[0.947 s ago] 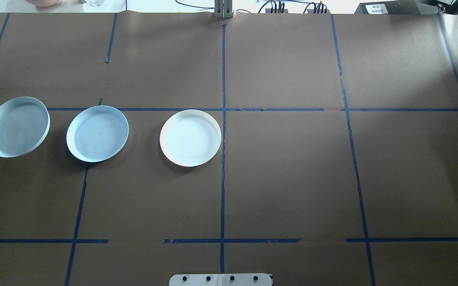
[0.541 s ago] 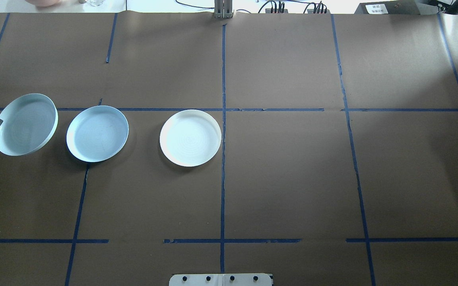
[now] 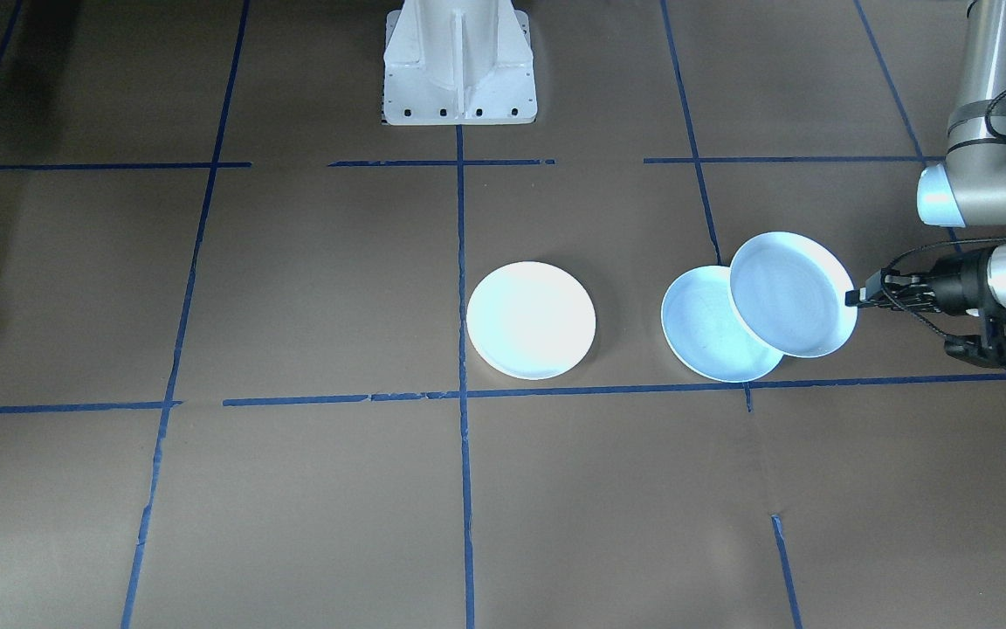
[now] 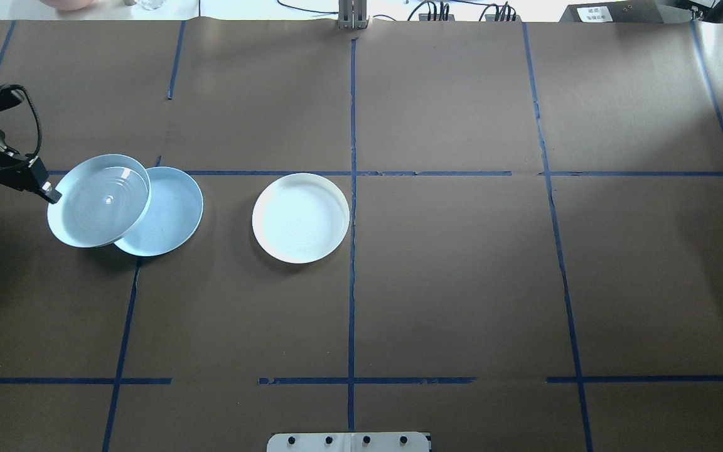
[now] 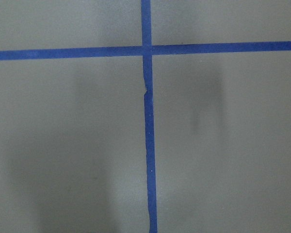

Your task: Stack plate in center

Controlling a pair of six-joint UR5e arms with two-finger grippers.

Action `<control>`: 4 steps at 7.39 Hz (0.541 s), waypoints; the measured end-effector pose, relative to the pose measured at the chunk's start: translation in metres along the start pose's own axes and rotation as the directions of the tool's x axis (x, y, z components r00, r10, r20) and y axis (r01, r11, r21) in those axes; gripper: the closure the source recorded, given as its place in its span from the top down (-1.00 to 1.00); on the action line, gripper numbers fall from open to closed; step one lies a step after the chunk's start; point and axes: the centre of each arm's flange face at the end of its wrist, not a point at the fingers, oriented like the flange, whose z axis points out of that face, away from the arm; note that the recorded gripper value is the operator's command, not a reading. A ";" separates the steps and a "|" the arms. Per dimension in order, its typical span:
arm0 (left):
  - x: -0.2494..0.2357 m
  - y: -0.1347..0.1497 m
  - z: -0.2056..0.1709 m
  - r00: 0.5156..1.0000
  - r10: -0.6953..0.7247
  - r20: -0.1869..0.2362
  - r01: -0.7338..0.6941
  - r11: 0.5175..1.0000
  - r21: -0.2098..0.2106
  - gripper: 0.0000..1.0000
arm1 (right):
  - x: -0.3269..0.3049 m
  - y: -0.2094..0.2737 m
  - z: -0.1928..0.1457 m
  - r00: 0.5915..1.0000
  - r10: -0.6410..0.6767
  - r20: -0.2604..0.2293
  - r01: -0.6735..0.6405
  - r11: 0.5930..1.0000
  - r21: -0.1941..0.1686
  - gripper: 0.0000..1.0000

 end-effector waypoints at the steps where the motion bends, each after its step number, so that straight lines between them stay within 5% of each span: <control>1: 0.009 -0.013 0.011 1.000 -0.011 0.012 0.011 1.000 -0.012 -1.00 | 0.000 0.000 0.000 1.000 0.000 0.000 0.000 1.000 0.000 1.00; 4: 0.033 -0.034 0.031 0.999 -0.023 0.038 0.024 0.999 -0.026 -1.00 | 0.000 0.000 0.000 1.000 0.000 0.000 0.000 1.000 0.000 1.00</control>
